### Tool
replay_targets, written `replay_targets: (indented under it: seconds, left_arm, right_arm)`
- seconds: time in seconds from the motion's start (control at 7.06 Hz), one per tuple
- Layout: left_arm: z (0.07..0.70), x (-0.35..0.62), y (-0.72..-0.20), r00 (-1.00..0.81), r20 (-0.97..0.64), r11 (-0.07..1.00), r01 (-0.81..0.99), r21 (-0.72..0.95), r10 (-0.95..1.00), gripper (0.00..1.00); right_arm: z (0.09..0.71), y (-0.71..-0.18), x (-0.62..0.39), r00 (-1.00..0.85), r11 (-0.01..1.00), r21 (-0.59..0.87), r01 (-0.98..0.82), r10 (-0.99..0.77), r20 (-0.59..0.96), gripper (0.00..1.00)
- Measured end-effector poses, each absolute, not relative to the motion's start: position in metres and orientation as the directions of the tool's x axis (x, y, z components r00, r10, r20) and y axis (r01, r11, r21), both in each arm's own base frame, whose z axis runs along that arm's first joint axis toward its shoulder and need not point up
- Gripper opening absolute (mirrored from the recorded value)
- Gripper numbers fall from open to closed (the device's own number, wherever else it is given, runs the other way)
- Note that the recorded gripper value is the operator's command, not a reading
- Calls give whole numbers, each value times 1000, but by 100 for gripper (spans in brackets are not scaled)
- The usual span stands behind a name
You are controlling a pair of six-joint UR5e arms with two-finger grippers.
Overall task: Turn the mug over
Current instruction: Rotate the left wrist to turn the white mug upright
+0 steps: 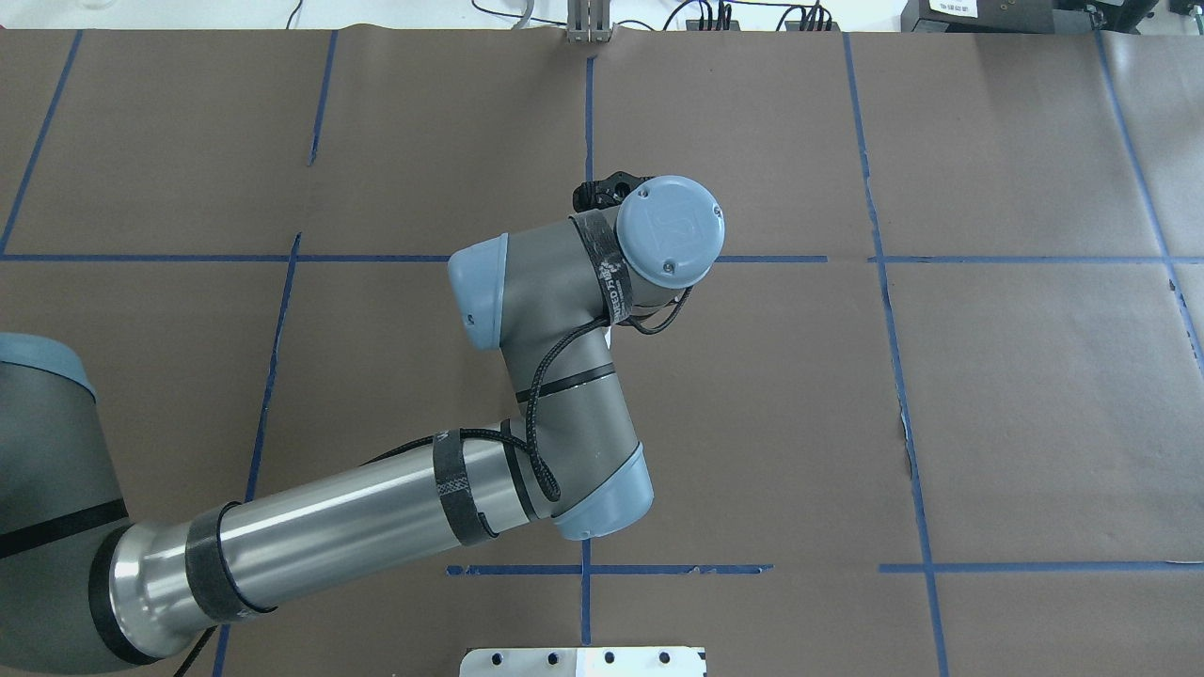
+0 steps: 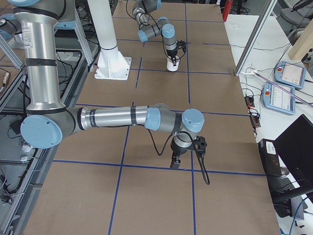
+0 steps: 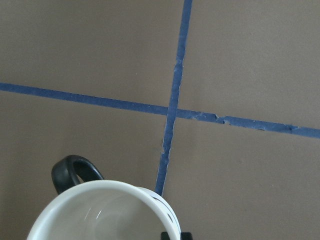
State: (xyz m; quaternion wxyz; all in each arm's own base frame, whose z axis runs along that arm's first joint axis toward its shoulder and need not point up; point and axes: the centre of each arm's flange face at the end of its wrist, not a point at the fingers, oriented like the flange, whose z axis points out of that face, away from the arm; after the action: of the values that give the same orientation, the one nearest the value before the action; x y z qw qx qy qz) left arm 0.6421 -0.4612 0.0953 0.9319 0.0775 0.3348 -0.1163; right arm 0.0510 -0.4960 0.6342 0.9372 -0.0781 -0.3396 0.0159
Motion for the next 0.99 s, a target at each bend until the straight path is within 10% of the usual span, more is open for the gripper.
replay_targets:
  seconds: [0.57,0.71,0.99]
  left_arm:
    - [94,650,-450,748,-646,964,257,65,-156,0]
    - [93,653,-447,746,-648,965,254,66,-152,88]
    - [93,655,-443,742,-654,966,249,68,-146,100]
  right_arm:
    - [634,-496,51,769,987,-156,23,82,634,100]
    - [634,-496,51,769,987,-157,23,82,634,100]
    - [634,-496,51,769,987,-156,23,82,634,100]
